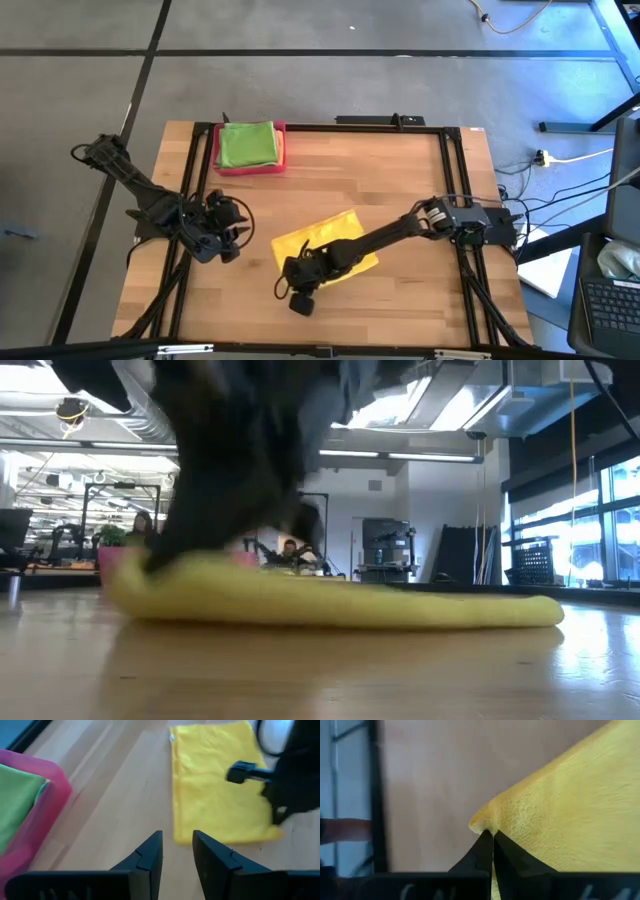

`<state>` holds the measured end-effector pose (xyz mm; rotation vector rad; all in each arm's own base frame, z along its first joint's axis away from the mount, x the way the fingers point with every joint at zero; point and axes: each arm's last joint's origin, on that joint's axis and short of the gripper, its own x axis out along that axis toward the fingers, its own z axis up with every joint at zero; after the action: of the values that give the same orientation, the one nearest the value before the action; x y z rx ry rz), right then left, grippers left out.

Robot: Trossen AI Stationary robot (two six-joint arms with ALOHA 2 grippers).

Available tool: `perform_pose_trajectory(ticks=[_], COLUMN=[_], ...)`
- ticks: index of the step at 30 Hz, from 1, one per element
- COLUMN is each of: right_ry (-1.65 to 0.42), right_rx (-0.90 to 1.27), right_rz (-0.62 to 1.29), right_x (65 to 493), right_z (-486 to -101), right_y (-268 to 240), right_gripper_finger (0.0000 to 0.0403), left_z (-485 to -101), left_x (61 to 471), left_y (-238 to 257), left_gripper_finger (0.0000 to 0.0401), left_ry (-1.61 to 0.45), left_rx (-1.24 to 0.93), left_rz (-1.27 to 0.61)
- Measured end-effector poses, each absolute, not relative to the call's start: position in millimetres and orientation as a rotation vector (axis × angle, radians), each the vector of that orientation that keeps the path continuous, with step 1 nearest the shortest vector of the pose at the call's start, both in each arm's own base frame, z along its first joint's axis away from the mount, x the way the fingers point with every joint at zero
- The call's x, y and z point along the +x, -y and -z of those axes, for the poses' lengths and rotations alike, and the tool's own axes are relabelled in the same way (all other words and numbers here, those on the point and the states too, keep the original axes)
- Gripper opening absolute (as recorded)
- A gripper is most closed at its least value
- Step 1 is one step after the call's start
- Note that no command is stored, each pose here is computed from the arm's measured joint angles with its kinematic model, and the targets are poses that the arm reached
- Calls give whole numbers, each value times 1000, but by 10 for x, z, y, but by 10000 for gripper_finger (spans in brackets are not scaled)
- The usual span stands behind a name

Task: Fold microfiber towels
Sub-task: Fold the yellow microfiber towel

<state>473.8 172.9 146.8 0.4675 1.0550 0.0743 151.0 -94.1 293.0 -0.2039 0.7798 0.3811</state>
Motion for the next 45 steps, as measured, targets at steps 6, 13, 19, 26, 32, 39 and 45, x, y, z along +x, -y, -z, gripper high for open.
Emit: perform_pose_trajectory(ticks=[6,13,19,26,32,39,45], right_ry=[-1054,-1088,-1128,-1124,-1111,-1095,-1052], right_rx=[419,349,323,354,366,388,375], right_rz=[-98,-39,4,86,121,128,148], right_x=[4582,4425,4383,4391,4393,4387,4361], right_z=[-1802,-1924,-1897,-1890,-1892,-1947,-2088], right_y=[-1832,-1917,-1894,-1833,-1828,-1824,-1800], right_gripper_finger=[4,8,5,4,9,4,8], left_z=[-2938,-2715,-2316,-2050,-1707,-1414,-1297], left_x=[1524,1692,1710,1866,2076,2293,2376], left_y=[943,1123,1245,1434,1600,1601,1541], left_gripper_finger=[98,98,99,99,99,99,99], left_ry=[-753,-704,-718,-564,-605,-623,-663], left_rx=[-178,-80,90,213,246,191,136], left_rz=[-384,-57,206,373,435,356,316])
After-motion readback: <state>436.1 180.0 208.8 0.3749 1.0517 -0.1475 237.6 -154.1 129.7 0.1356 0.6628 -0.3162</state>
